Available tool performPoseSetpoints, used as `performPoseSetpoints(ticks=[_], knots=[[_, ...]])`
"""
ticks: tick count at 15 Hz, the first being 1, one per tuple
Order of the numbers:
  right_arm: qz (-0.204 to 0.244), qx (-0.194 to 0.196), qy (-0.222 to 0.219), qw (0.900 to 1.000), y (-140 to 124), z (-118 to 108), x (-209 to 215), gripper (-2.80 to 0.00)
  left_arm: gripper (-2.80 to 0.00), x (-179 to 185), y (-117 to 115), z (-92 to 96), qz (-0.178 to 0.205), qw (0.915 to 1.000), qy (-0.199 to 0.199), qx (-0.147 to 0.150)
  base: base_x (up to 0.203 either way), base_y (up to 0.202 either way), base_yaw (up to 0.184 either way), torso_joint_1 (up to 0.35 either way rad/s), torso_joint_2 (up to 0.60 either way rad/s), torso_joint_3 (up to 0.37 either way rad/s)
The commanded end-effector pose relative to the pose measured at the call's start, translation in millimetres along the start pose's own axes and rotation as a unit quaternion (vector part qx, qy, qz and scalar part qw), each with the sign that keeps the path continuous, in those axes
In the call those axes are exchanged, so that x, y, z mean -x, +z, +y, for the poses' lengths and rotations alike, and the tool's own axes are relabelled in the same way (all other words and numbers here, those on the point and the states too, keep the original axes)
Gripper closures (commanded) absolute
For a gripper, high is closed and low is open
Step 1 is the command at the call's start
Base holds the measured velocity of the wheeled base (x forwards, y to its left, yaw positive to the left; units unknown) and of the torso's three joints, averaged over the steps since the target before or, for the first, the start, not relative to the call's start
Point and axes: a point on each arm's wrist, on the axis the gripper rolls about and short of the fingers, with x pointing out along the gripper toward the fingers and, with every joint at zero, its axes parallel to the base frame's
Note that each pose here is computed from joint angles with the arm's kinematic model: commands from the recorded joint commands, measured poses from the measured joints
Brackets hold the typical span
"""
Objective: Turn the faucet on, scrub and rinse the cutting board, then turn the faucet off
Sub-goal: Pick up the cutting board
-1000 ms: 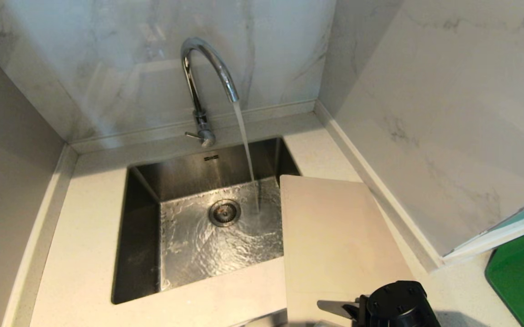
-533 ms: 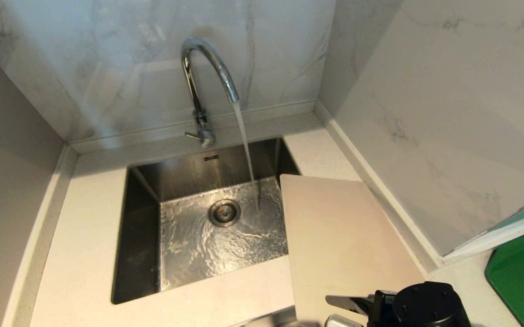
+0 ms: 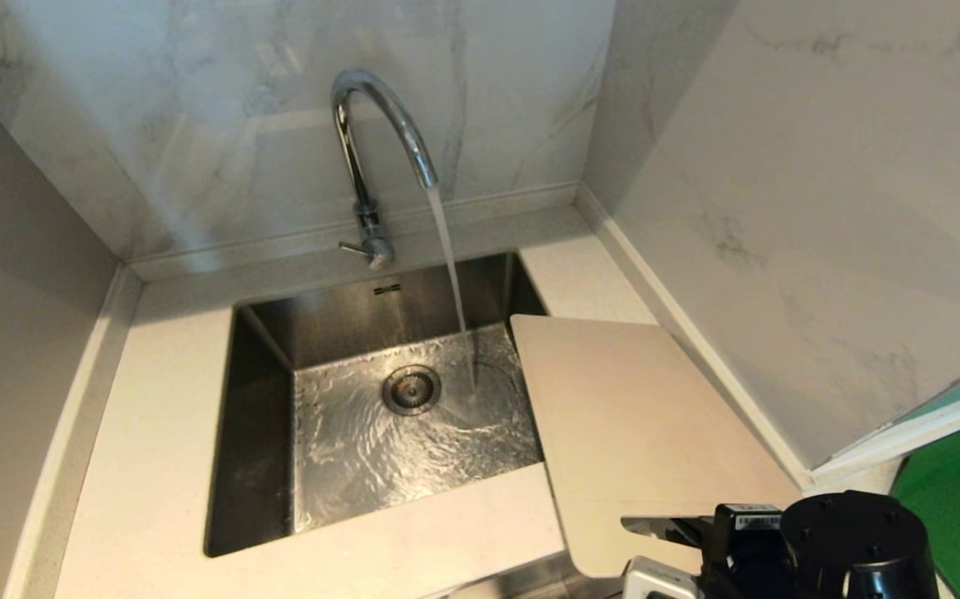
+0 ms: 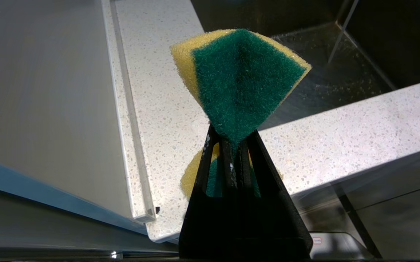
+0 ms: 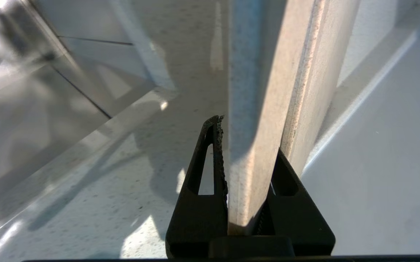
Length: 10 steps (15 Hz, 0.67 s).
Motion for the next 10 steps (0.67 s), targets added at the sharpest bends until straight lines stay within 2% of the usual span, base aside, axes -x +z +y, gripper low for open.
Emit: performPoseSetpoints(ticks=[1, 3, 7, 10], knots=[[-0.003, 0.004, -0.023, 1.0, 0.5, -9.6, 2.3, 0.0, 0.0, 0.1, 0.0, 0.0, 0.0, 1.0, 0.0, 0.0, 0.0, 0.0, 0.0, 0.0, 0.0, 0.0], [0.0, 0.019, -0.025, 1.0, -1.0, -10.1, 3.2, 0.0, 0.0, 0.1, 0.0, 0.0, 0.0, 1.0, 0.0, 0.0, 0.0, 0.0, 0.0, 0.0, 0.0, 0.0], [0.001, 0.023, -0.026, 0.999, -0.5, -11.0, 2.8, 0.0, 0.0, 0.1, 0.0, 0.0, 0.0, 1.0, 0.0, 0.0, 0.0, 0.0, 0.0, 0.0, 0.0, 0.0], [0.009, 0.058, -0.032, 0.998, -2.3, -12.7, 3.0, 0.0, 0.0, 0.1, 0.0, 0.0, 0.0, 1.0, 0.0, 0.0, 0.0, 0.0, 0.0, 0.0, 0.0, 0.0]])
